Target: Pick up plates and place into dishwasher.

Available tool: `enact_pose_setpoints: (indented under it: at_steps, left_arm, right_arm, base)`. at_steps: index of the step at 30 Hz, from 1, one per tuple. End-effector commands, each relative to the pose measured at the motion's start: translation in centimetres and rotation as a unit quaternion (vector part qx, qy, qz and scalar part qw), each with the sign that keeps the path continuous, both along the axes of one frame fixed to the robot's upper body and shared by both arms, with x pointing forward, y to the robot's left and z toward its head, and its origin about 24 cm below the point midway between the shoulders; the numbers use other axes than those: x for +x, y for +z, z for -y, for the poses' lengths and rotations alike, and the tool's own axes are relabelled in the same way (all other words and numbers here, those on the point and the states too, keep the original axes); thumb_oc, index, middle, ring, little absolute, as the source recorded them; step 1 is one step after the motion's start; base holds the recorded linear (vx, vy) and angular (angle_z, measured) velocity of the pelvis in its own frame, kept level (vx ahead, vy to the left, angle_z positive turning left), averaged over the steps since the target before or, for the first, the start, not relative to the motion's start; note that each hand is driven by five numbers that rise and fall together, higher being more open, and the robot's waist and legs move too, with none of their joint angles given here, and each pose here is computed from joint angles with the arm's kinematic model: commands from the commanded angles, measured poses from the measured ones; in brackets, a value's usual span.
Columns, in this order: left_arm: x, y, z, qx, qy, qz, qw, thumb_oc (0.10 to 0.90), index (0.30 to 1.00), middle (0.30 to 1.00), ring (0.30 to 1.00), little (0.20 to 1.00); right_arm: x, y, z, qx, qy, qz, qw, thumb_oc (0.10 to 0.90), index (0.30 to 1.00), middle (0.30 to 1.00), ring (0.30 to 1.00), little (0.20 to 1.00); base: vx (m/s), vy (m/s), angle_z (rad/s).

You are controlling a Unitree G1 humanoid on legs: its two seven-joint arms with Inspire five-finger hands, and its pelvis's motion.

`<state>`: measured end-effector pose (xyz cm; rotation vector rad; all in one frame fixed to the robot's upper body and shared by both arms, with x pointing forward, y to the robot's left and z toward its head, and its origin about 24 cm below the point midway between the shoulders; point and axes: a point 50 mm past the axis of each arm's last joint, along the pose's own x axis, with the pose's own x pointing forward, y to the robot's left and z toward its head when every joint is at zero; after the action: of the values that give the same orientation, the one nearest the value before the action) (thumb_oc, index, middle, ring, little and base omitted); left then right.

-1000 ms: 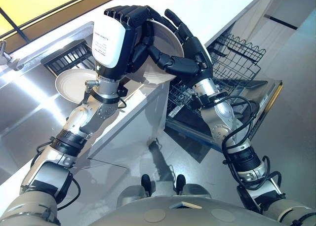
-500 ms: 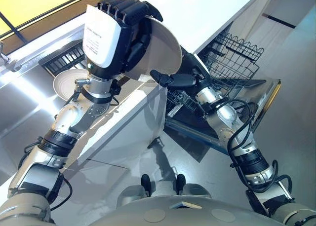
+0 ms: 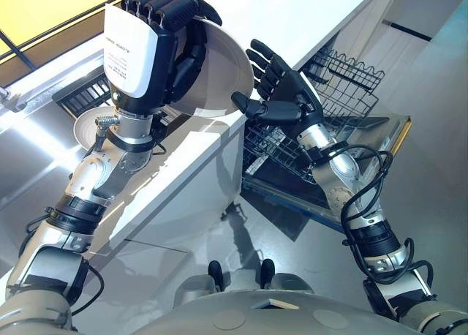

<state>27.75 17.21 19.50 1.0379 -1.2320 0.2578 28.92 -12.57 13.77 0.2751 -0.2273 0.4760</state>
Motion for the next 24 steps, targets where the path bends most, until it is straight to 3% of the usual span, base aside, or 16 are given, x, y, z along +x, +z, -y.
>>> enact_pose_setpoints:
  at_steps: [1, 24]
  left_arm:
    - [0.5, 1.2, -0.7, -0.051, -0.001, 0.026, 0.998, 0.100, 0.300, 0.300, 0.300, 0.200]
    - [1.2, 2.1, 2.0, -0.060, -0.037, 0.025, 0.997, 0.100, 0.300, 0.300, 0.300, 0.200]
  right_arm:
    - [-1.1, 4.9, 0.7, 0.085, -0.006, 0.134, 0.987, 0.800, 0.900, 0.900, 0.900, 0.900]
    - [-1.2, 4.4, -3.4, 0.097, 0.086, 0.085, 0.988, 0.800, 0.900, 0.900, 0.900, 0.900]
  base:
    - [0.03, 0.002, 0.00]
    - [0.00, 0.000, 0.00]
